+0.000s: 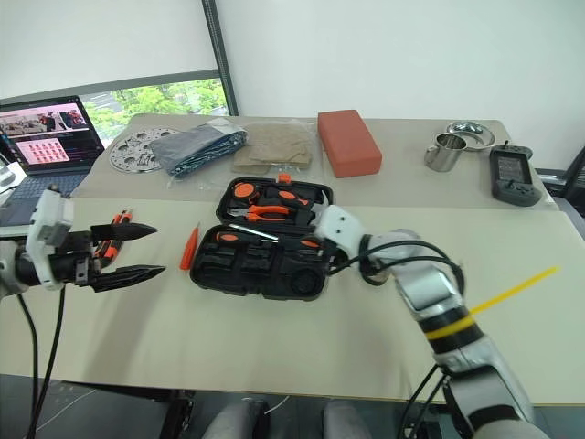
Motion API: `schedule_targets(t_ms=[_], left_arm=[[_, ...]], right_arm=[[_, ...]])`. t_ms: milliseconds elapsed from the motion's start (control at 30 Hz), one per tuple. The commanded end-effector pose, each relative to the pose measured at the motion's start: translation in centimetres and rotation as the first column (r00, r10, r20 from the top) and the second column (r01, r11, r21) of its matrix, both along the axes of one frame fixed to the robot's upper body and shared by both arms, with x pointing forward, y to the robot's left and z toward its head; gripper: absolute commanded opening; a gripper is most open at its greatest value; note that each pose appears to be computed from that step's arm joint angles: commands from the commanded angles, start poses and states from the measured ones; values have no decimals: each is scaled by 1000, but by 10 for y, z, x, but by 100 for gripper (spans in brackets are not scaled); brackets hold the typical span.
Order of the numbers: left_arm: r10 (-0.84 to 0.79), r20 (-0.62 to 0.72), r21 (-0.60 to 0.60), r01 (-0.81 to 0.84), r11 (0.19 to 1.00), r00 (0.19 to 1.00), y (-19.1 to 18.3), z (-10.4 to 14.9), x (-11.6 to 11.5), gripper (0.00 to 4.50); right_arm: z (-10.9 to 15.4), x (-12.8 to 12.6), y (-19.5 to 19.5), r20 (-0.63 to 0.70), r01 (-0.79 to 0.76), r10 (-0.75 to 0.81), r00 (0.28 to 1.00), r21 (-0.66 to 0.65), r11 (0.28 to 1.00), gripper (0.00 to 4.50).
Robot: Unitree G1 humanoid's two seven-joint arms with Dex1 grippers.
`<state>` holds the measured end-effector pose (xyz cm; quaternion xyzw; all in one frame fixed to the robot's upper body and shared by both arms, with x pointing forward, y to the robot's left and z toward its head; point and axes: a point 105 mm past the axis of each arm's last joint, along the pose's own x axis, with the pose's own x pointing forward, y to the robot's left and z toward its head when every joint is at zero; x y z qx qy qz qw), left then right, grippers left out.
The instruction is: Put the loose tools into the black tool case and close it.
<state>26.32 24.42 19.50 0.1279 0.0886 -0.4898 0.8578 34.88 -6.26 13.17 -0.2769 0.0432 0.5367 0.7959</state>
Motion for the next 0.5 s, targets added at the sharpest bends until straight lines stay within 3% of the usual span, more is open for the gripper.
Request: schedule_targets(t_ms=[33, 300, 367, 500], left_arm=[[11, 60, 4, -11, 1000, 998, 1, 14, -7, 450], [36, 63, 4, -36, 999, 997, 5, 12, -9, 450], [36, 63, 2, -36, 999, 997, 6, 12, -8, 450], [33, 62, 2, -33, 999, 998, 6, 10, -8, 450]], right_arm=[[-1, 11, -1, 23, -23, 24, 999, -50, 998, 102], [-11, 18, 2, 16, -60, 62, 998, -104, 993, 102], [-10, 22, 2, 31, -57, 60, 998, -112, 992, 204], [-7, 23, 0, 46, -59, 65, 997, -115, 992, 322]])
